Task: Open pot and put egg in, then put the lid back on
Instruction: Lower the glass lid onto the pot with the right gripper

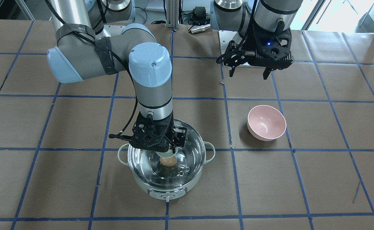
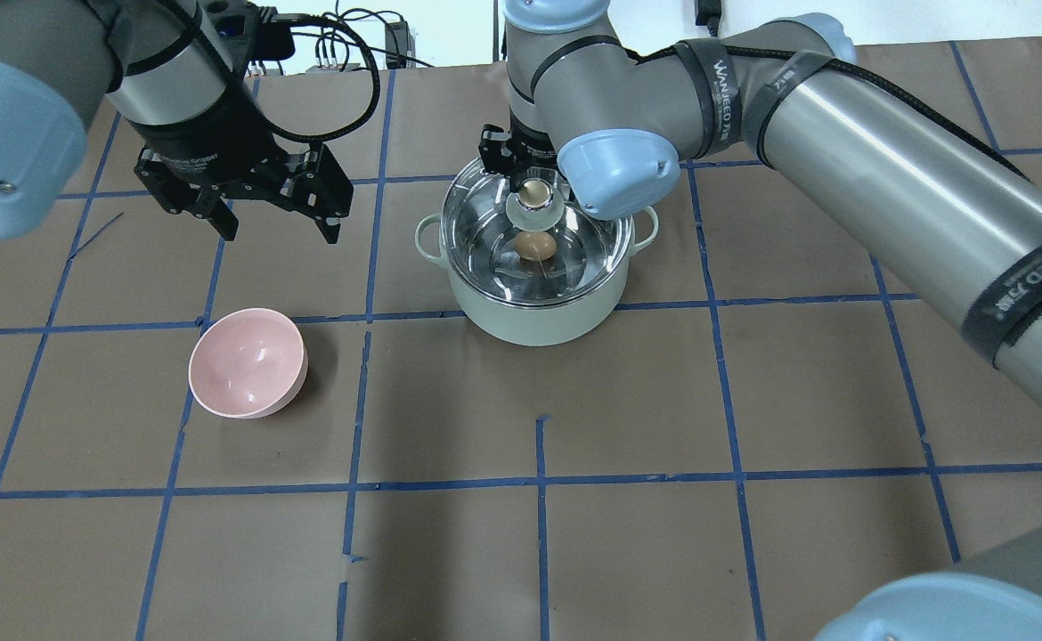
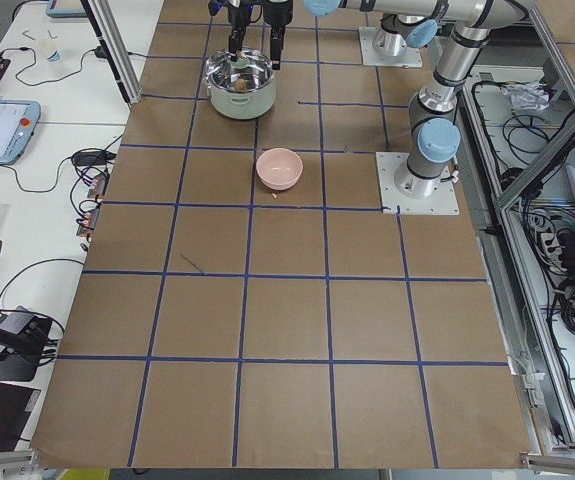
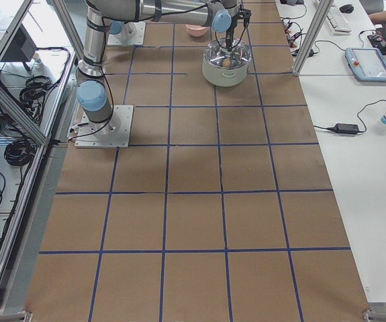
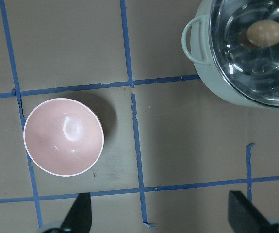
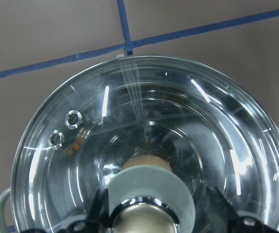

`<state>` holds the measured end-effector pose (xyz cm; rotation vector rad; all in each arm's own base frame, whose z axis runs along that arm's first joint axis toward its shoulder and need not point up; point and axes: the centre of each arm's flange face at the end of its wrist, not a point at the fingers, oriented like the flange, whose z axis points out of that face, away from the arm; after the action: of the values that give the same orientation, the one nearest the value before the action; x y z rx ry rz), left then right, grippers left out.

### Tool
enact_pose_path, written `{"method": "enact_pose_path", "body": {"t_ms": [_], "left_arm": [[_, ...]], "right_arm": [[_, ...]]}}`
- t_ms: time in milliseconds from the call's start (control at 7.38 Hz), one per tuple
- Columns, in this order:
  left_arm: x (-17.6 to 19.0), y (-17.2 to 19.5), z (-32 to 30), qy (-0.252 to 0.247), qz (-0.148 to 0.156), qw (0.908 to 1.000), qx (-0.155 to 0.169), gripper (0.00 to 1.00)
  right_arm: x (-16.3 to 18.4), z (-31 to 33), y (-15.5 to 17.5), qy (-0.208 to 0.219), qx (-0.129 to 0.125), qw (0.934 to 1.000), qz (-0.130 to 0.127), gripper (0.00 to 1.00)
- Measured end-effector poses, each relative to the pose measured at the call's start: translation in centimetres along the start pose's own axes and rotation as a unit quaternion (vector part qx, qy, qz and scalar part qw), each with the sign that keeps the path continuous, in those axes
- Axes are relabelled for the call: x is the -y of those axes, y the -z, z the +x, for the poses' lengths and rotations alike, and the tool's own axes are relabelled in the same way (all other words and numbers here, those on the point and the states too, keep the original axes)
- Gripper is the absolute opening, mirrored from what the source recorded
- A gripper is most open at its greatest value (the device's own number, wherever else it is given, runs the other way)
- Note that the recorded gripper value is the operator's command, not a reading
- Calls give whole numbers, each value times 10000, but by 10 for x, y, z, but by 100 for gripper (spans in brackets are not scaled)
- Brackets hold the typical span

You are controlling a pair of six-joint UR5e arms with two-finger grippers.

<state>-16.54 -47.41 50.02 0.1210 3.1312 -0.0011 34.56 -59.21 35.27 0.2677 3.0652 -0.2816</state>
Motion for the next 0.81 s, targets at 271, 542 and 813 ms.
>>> {"method": "enact_pose_path", "body": {"t_ms": [271,542,813], "left_arm": [[0,1,0,2,6,10000,2,100],[0,1,-1,5,8,10000,2,100],[0,1,-1,6,8,10000,3,100]], "right_arm": [[2,4,-1,60,-51,10000,25,73],[3,4,1,26,-22,10000,68,73],[6,2,5,4,47,9998,174,73]]}}
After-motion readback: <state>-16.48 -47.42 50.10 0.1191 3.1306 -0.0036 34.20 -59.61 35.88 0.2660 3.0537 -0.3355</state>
